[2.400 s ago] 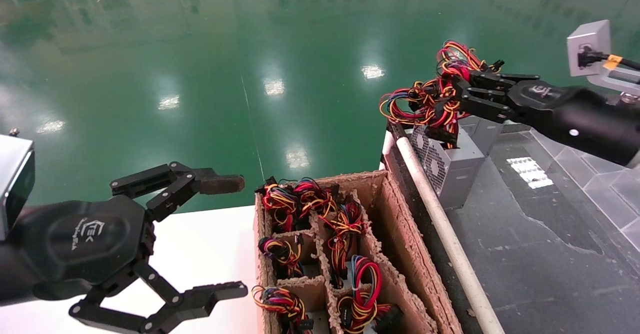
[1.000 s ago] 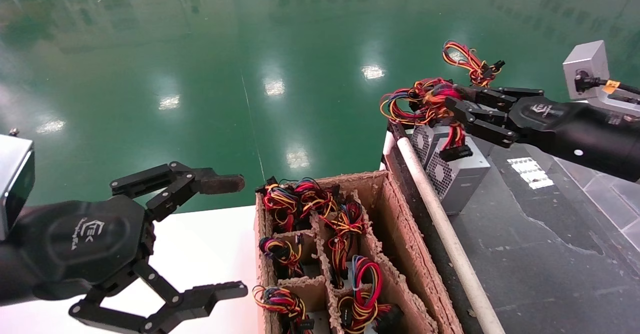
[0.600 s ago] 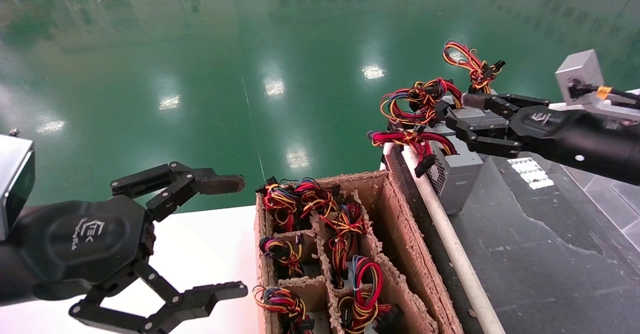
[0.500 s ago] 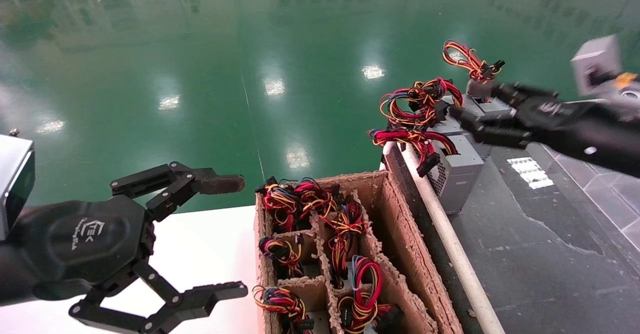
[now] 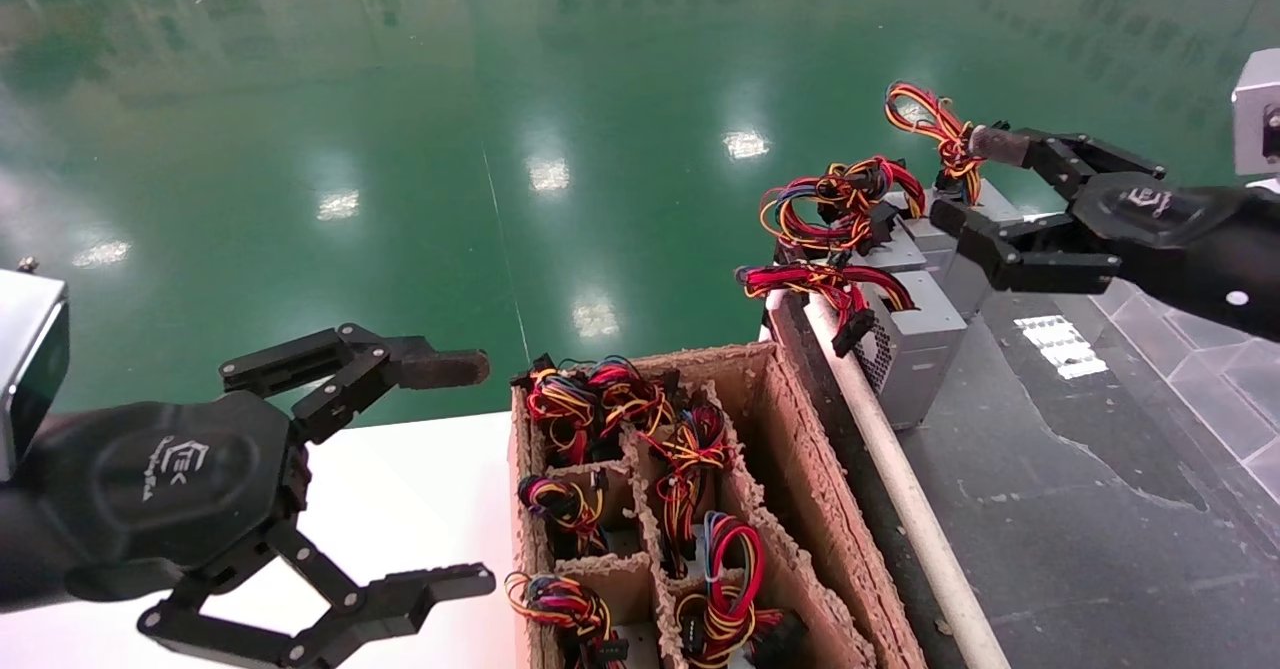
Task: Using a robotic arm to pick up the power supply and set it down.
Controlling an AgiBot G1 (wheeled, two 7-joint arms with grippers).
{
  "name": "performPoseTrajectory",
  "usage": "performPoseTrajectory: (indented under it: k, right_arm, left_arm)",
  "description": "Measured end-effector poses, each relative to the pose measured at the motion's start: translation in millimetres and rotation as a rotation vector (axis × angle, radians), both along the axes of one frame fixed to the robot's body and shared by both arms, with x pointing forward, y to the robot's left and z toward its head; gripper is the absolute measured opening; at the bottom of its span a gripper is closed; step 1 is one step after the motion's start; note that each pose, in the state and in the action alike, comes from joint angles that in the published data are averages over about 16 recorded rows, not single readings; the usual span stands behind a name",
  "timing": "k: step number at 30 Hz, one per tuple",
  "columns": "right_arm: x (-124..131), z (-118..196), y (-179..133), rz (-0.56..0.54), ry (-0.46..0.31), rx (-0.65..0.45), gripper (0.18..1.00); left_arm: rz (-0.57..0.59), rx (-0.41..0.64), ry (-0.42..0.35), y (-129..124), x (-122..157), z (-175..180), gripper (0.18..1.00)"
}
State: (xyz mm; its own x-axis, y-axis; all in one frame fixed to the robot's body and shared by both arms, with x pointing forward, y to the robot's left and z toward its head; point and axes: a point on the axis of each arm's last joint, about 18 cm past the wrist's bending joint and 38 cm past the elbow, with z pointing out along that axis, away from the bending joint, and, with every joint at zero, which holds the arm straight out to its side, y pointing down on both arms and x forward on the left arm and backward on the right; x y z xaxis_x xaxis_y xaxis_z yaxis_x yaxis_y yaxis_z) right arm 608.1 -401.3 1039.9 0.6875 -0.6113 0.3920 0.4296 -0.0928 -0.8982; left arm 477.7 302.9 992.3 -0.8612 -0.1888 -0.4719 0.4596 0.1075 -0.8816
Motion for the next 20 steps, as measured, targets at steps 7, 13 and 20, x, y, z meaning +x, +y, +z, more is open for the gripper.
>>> performPoseTrajectory:
  k: [7,13,20]
  right_arm:
    - [-11.1,-2.7,7.8,0.041,-0.016,-0.025,0.964]
    - [-22.7,-5.9,16.4,0.08,-0.025,-0.049,0.992]
    - [-30.3,-8.2,22.4,0.106,-0.029,-0.064,1.0]
  left_arm:
    - [0.0,0.0,0.0,0.0,0.0,0.0,1.001]
    - [0.0,0.0,0.0,0.0,0.0,0.0,1.001]
    - [0.0,0.0,0.0,0.0,0.0,0.0,1.001]
